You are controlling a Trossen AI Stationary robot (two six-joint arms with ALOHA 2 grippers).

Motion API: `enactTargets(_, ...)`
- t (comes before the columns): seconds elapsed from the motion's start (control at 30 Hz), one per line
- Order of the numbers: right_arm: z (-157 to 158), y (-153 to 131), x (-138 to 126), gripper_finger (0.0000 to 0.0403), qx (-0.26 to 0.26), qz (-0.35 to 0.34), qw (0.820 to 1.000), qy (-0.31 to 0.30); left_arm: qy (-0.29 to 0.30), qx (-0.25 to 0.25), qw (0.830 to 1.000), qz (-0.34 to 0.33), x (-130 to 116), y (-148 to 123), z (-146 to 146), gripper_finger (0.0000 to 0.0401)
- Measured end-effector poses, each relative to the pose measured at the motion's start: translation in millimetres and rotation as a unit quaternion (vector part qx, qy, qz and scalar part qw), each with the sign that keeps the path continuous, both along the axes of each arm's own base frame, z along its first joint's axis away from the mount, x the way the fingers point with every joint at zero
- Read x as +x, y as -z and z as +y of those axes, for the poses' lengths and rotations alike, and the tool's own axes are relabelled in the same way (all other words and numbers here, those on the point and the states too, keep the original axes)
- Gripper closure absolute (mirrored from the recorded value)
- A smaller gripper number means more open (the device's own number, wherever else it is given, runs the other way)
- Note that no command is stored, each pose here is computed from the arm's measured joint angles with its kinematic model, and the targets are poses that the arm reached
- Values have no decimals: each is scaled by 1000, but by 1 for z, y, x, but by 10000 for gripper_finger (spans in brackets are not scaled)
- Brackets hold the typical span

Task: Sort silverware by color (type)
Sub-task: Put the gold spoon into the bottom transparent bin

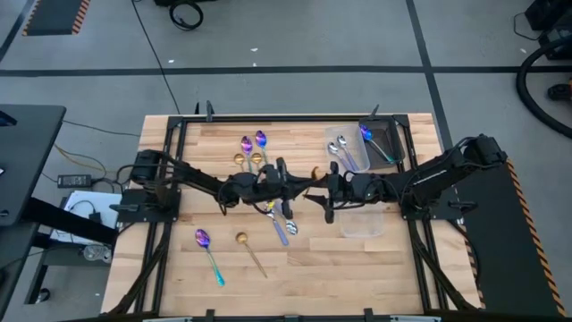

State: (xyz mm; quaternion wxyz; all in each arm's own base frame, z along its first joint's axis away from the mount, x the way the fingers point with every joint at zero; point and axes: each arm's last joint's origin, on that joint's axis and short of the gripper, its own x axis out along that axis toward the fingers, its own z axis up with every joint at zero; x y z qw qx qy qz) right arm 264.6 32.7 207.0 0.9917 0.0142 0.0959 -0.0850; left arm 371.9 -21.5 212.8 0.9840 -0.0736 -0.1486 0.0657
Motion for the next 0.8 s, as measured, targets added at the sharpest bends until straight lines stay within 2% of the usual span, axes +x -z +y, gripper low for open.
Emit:
enactTargets(0.2,-1,-3,1,276,3,-15,1000,-4,0,5,1000,9,1,1,0,383)
enactTargets(0.47,0,-5,1,378,27,-30,999,-13,5,13,1000,18,2,3,-2,383)
enactTargets(0.67,-2,-4,1,371,44,-27,999,1,6,10,1000,25,2,4,-2,375)
enactTargets(0.8,-2,2,-1,370,50,6,999,6,-5,10,999,43,2,7,-5,336)
